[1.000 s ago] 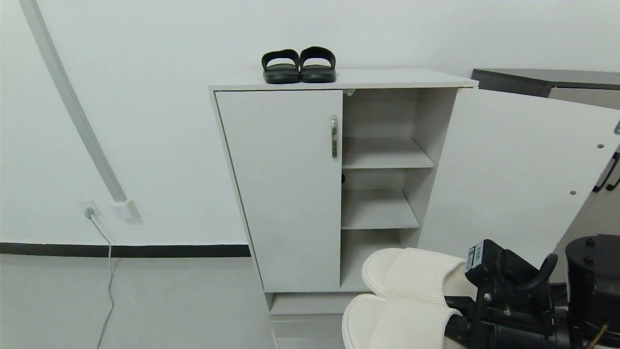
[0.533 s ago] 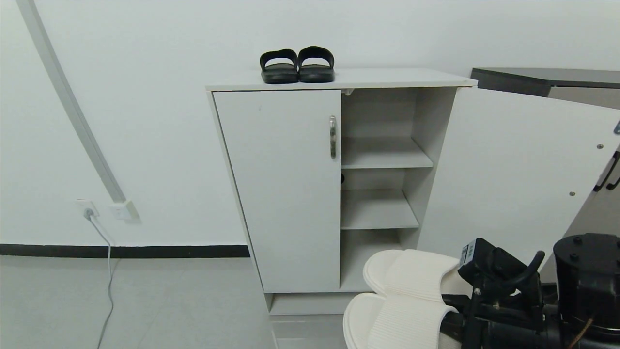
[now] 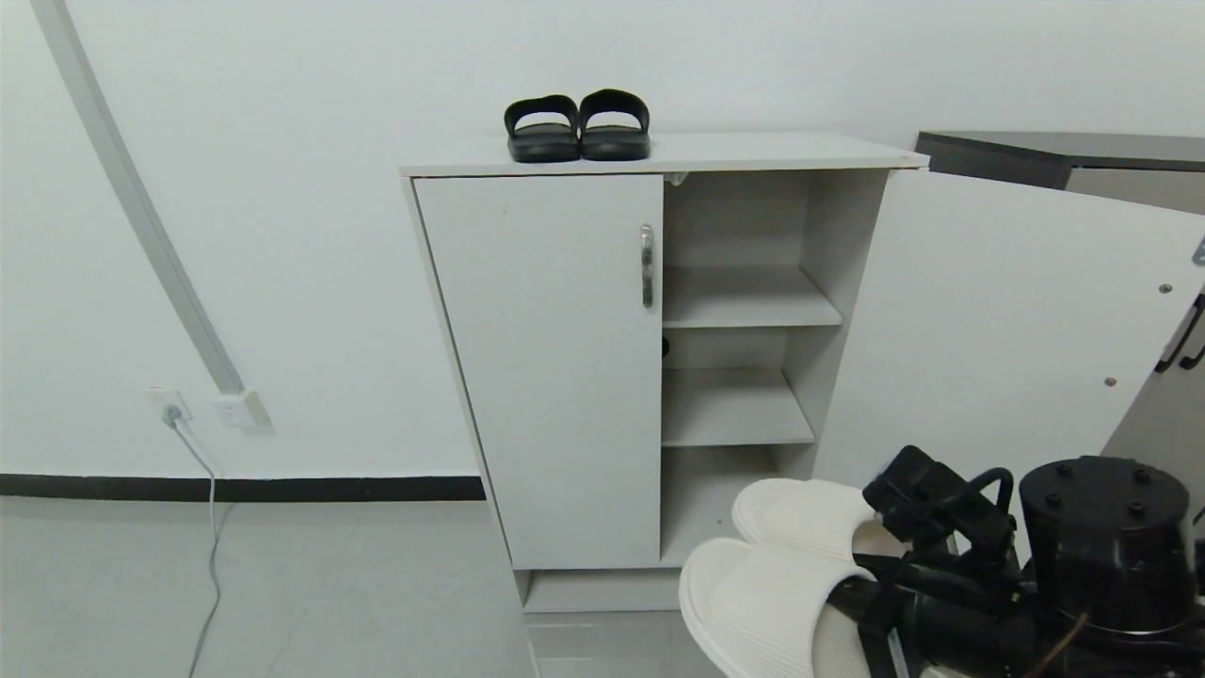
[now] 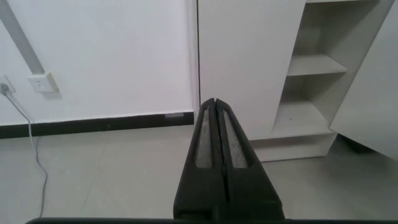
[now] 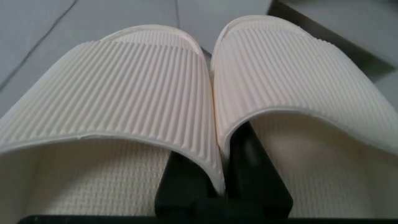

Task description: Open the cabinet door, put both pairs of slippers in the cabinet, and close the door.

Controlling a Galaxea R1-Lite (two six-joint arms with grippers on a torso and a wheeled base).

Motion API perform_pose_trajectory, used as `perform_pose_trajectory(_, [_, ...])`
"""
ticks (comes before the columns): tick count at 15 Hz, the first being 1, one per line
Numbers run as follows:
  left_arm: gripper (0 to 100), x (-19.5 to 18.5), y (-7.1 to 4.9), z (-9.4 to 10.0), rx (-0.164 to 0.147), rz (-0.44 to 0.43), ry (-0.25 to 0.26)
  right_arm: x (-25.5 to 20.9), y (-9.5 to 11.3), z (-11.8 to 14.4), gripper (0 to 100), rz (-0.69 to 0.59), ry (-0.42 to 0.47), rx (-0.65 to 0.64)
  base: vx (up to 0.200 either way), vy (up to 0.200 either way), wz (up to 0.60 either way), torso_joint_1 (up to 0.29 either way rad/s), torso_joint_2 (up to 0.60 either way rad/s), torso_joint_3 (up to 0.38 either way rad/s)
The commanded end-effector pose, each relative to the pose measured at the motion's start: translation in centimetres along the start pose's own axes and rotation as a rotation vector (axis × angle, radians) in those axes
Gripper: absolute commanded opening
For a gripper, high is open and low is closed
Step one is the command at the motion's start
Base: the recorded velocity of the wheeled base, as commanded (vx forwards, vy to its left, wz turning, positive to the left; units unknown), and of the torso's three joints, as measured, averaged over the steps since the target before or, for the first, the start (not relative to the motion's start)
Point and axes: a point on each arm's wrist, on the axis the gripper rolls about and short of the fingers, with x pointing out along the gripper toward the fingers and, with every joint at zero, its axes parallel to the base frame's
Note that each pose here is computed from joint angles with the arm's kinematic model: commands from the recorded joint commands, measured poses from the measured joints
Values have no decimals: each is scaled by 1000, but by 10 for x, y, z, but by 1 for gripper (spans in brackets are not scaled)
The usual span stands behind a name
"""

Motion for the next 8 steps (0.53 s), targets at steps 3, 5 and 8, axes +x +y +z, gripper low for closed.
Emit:
perform_pose_trajectory(3, [0, -1, 0, -1, -1, -1, -6, 56, 33, -4, 0, -216, -9, 152, 0, 0, 0, 0, 0, 0])
perform_pose_trajectory(5, [0, 0, 0, 0, -3, -1, -4, 90, 47, -5, 0, -367, -32, 169, 0, 0, 0, 0, 0, 0])
perform_pose_trajectory(8, [0, 0, 0, 0, -3, -1, -4, 132, 55, -12, 0, -582, -71, 194, 0, 0, 0, 0, 0, 0])
